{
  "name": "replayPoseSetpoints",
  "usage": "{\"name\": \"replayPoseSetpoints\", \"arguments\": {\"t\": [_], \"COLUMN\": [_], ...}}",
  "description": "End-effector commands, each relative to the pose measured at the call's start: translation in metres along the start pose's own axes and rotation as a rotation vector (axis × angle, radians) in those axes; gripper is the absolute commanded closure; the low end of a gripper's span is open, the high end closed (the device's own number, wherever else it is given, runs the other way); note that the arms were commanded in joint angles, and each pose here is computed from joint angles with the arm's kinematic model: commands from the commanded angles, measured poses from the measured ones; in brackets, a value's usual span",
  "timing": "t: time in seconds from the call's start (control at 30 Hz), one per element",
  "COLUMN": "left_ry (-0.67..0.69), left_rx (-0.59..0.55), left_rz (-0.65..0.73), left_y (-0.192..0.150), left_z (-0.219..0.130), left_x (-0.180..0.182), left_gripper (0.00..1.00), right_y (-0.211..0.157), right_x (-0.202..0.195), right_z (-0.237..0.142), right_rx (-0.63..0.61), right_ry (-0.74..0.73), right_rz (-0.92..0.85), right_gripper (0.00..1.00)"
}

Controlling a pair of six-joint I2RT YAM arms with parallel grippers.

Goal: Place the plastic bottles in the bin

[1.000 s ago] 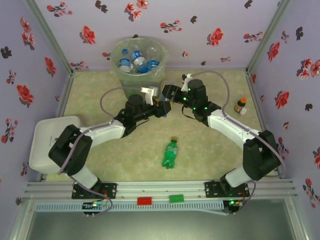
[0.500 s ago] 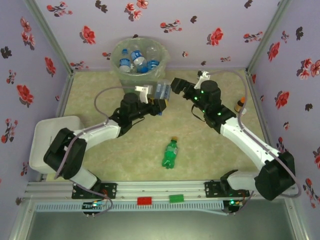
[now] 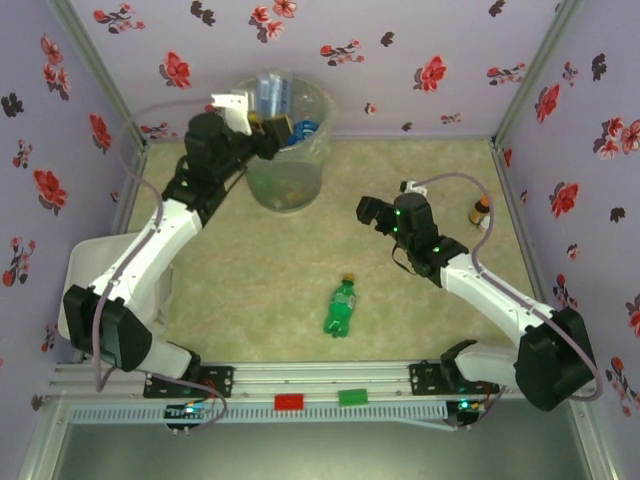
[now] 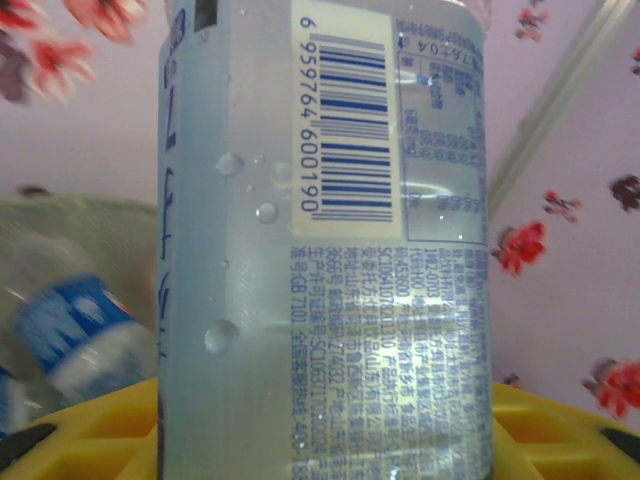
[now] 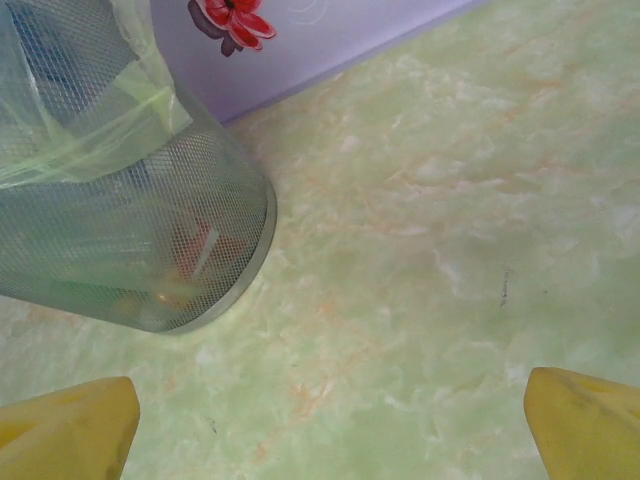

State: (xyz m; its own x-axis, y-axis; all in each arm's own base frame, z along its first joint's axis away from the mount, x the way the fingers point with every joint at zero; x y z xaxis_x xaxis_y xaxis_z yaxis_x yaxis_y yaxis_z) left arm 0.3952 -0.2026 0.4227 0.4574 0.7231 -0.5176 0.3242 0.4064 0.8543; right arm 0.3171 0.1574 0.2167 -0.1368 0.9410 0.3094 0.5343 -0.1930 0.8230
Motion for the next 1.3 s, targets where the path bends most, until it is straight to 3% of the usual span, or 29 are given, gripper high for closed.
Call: {"name": "replayPoseSetpoints", "arguments": {"t": [0.0,0.27,0.6,0.63,0.73,0.83,0.87,1.07,1.27], "left_ry": [0.162,0.357,0.444,0.445,0.442,0.434,0.427,0.356,0.288], "left_rx": [0.083,0.232,0.332,0.331,0.324,0.293,0.272,0.075,-0.143], "left_rz": [0.04,0.052,0.052,0.051,0.045,0.042,0.043,0.059,0.029], "left_y": [0.005,0.011,-0.006,-0.007,-0.005,0.005,0.01,0.042,0.038], "left_z": [0.01,0.034,0.057,0.058,0.059,0.053,0.048,0.007,-0.049], "left_x": [0.036,0.086,0.113,0.114,0.113,0.106,0.101,0.071,0.059], "left_gripper": [0.54,0.52,0.49,0.46,0.24,0.02,0.0,0.0,0.0], "right_y": [0.007,0.007,0.006,0.006,0.006,0.004,0.002,-0.02,-0.057], "right_x": [-0.005,-0.009,-0.012,-0.012,-0.012,-0.011,-0.01,-0.004,0.004], "right_z": [-0.003,-0.007,-0.009,-0.01,-0.011,-0.011,-0.01,-0.005,-0.012], "right_rx": [-0.033,-0.034,-0.023,-0.024,-0.022,-0.008,0.002,0.104,0.225], "right_ry": [-0.028,-0.057,-0.07,-0.072,-0.072,-0.064,-0.054,-0.013,-0.079], "right_rz": [0.004,-0.029,-0.044,-0.045,-0.045,-0.045,-0.045,-0.018,-0.062], "right_gripper": [0.0,0.0,0.0,0.0,0.0,0.0,0.0,0.0,0.0]}}
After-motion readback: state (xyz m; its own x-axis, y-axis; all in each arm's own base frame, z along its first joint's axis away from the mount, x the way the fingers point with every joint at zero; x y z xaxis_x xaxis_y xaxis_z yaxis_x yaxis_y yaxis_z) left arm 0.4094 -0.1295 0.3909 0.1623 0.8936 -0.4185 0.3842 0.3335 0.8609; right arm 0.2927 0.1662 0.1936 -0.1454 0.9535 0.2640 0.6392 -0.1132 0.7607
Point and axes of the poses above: each hand's point on the last joint's axis, 136 mm out from that joint toward the fingers, its own z axis out along the fingers, its own x axis along the line the jaws close on, y = z × x, the point moved 4 cm from there along -z, back along the fingers, and after that the axes turned 12 degrees about -z, right-handed, at the moved point
